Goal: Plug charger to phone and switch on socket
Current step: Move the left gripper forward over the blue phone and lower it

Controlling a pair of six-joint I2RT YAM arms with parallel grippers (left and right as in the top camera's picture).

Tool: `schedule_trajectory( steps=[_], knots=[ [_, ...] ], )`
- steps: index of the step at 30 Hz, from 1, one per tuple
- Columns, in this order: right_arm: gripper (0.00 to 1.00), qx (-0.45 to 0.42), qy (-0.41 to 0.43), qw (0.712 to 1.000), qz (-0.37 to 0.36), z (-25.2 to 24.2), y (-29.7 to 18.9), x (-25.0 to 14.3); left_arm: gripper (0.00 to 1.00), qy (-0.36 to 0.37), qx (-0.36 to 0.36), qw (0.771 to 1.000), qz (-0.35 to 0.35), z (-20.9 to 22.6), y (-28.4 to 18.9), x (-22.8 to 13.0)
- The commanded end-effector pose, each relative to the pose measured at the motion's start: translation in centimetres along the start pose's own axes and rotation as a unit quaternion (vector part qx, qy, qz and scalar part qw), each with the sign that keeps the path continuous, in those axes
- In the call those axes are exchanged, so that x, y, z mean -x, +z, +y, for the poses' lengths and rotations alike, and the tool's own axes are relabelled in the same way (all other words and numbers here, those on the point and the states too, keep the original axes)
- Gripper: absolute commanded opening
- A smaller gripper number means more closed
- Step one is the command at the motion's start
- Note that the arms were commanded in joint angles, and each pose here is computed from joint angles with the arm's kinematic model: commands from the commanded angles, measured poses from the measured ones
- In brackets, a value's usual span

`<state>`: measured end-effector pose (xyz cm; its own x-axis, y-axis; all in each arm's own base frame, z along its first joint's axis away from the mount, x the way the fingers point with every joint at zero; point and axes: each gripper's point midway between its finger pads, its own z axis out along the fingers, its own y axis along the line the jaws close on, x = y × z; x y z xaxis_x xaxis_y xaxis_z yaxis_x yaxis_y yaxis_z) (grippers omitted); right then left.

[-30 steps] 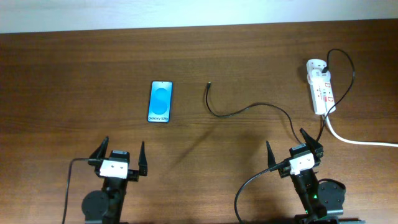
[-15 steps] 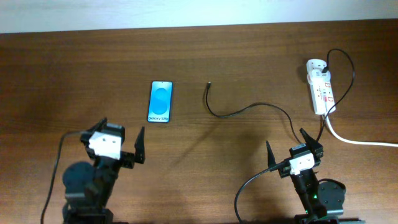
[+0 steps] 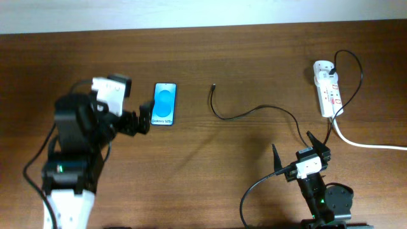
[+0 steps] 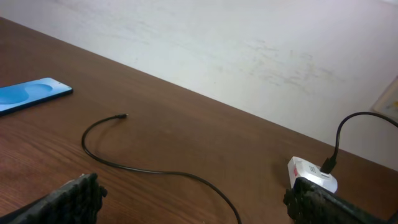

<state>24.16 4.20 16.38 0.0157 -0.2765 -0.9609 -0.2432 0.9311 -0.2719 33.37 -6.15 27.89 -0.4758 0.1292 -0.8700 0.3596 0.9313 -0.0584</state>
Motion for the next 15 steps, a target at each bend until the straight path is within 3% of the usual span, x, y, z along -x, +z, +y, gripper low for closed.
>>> schedule_trajectory(
  steps=[1,15],
  knots=[
    [0.98,0.002,0.006,1.0,0.0,0.1,0.0,-0.2,0.99,-0.016,-0.02,0.999,0.033,0.1,1.3,2.2],
    [0.98,0.002,0.006,1.0,-0.001,0.1,0.0,-0.2,0.99,-0.083,-0.051,0.973,0.21,2.7,9.1,4.4]
  ],
)
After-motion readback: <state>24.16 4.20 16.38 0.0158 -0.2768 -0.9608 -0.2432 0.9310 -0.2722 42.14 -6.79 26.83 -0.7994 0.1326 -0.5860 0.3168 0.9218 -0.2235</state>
